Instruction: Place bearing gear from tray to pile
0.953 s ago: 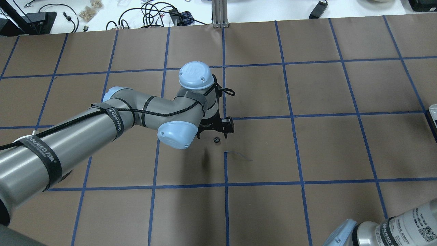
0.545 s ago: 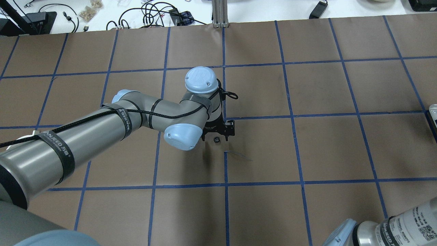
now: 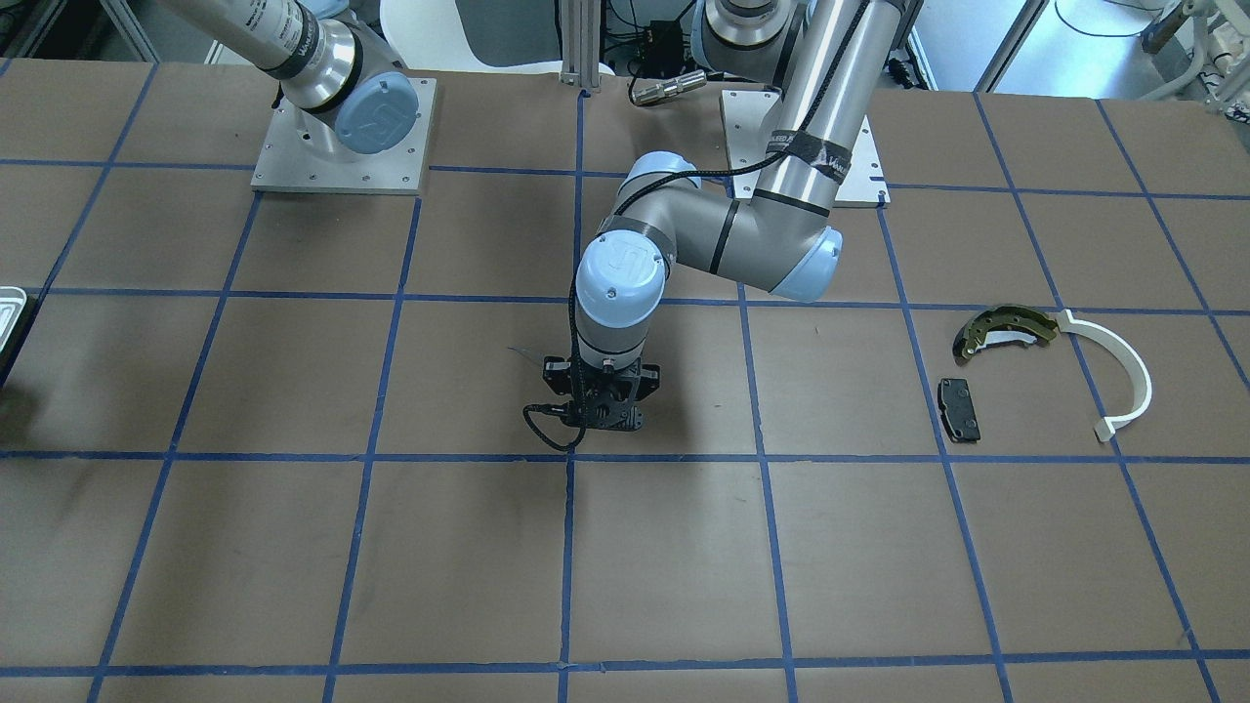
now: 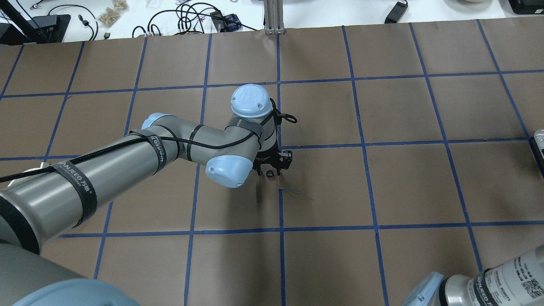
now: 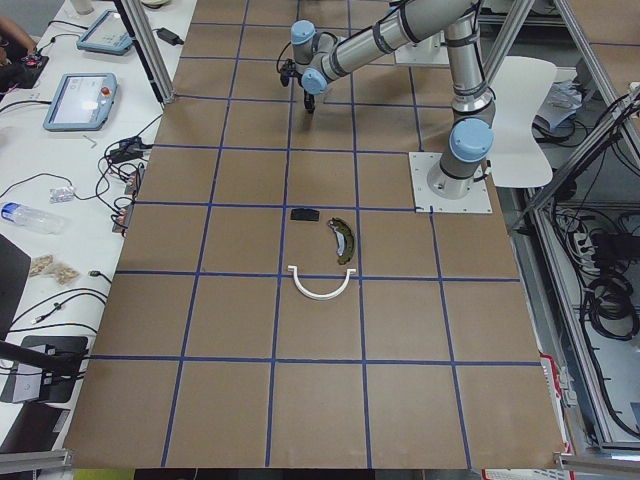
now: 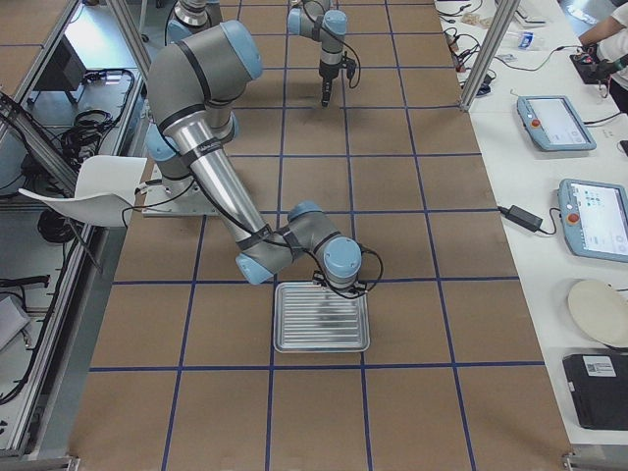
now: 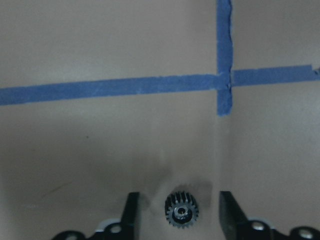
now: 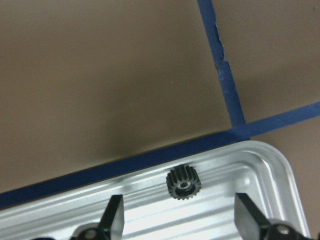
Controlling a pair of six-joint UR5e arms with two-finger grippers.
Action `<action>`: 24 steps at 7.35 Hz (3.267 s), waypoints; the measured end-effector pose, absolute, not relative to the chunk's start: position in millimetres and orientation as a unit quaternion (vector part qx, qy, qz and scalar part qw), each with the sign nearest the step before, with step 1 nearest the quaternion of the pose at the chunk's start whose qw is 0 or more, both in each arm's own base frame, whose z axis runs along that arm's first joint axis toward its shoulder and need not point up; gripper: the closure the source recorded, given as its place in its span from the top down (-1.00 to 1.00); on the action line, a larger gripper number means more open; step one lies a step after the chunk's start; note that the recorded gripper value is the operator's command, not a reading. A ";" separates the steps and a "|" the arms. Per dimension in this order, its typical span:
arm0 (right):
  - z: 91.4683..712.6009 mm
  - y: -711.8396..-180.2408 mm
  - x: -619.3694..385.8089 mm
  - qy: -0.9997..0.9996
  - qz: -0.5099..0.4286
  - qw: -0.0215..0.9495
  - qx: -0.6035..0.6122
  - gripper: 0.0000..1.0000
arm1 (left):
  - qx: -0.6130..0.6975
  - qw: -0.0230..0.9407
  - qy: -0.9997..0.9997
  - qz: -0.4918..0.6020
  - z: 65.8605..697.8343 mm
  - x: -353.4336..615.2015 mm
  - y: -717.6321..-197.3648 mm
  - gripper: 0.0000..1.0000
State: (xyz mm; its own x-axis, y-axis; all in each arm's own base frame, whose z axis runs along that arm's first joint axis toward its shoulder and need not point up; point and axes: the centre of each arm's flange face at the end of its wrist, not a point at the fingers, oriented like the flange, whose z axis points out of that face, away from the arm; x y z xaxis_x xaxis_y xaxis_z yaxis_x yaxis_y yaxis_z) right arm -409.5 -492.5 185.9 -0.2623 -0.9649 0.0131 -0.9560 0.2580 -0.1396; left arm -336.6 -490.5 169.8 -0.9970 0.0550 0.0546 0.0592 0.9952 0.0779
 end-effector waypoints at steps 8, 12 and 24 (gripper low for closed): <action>174.3 -496.2 -406.6 0.802 -0.057 0.047 -0.593 -0.05 | -0.040 -0.015 -0.998 -0.050 267.0 -187.5 -580.2 -1.00; 176.7 -497.3 -405.0 0.805 -0.058 0.046 -0.589 -0.35 | -0.018 -0.024 -0.996 -0.079 279.4 56.2 -591.4 -1.00; 291.7 -606.3 -115.3 0.914 -0.040 0.012 -0.404 -0.73 | -0.010 0.029 -0.992 -0.119 183.7 219.0 -510.8 0.54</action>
State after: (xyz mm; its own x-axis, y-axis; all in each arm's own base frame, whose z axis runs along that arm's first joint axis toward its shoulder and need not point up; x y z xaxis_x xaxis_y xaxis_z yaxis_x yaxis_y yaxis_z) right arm -115.3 -606.3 291.7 -0.6733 -0.7393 0.0094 -0.7373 0.6704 -0.0829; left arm 219.0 -510.8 183.7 -0.9981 0.0139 0.0595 0.0276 0.9714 0.2357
